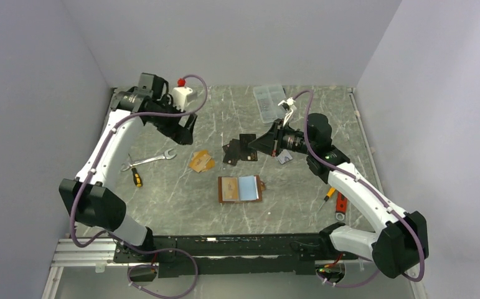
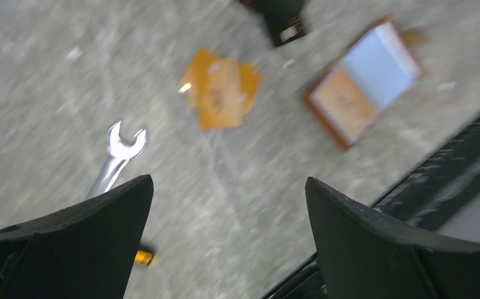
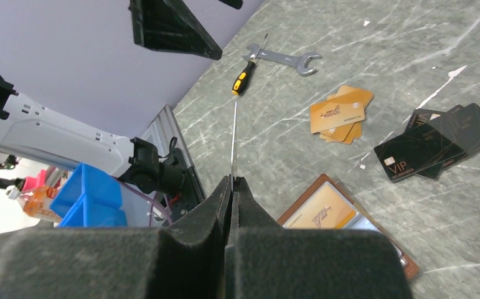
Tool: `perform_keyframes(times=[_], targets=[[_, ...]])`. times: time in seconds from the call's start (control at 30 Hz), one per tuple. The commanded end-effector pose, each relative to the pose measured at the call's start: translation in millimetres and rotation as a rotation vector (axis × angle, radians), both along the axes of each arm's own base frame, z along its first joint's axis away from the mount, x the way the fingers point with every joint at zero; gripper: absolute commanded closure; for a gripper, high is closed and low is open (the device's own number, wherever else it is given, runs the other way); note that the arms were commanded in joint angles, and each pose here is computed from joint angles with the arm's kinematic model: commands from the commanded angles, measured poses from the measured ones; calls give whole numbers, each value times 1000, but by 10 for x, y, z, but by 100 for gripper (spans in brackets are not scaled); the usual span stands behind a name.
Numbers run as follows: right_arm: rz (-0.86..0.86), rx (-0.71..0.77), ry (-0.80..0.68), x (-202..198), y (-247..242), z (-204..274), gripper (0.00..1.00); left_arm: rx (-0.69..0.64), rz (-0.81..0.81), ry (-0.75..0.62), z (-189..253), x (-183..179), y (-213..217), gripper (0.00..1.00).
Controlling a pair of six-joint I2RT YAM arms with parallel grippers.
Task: Put the credit cards into the card holder
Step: Pick up the credit card from the center of the board.
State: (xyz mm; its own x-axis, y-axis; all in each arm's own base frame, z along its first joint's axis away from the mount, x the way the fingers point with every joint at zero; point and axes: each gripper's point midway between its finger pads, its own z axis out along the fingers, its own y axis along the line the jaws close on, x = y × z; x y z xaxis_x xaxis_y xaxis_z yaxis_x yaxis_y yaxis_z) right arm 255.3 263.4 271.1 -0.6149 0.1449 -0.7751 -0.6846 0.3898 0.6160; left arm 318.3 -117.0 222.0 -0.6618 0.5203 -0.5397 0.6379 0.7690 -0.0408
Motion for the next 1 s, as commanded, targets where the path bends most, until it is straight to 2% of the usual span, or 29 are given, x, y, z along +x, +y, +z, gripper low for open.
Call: perform_keyframes(times=[0.0, 0.07, 0.13, 0.2, 0.3, 0.43, 0.57, 0.67, 0.83, 0.9, 0.93, 0.97], targets=[[73, 63, -91, -19, 85, 332, 100, -618, -244, 13, 651, -327, -858, 1], [95, 84, -98, -42, 111, 389, 100, -832, -321, -8, 850, -492, -1080, 0], [112, 110, -107, -67, 130, 459, 100, -916, -393, 18, 938, -669, -1220, 1], [130, 138, -127, -103, 149, 540, 100, -895, -462, 60, 917, -761, -1350, 1], [161, 166, -130, -149, 193, 589, 100, -902, -479, 167, 820, -850, -1441, 1], [167, 182, -123, -137, 266, 579, 100, -963, -516, 147, 899, -899, -1499, 1], [198, 213, -124, -152, 354, 628, 100, -954, -569, 153, 927, -1011, -1580, 13], [209, 228, -130, -141, 407, 668, 100, -951, -588, 174, 923, -1035, -1621, 16], [186, 224, -132, -71, 459, 654, 100, -952, -623, 166, 990, -1091, -1674, 32], [167, 217, -135, -49, 450, 634, 100, -949, -629, 174, 1011, -1098, -1673, 41], [162, 215, -135, -44, 445, 621, 100, -950, -628, 177, 1017, -1100, -1672, 50], [165, 214, -134, -54, 444, 613, 100, -949, -629, 178, 1018, -1100, -1673, 66]])
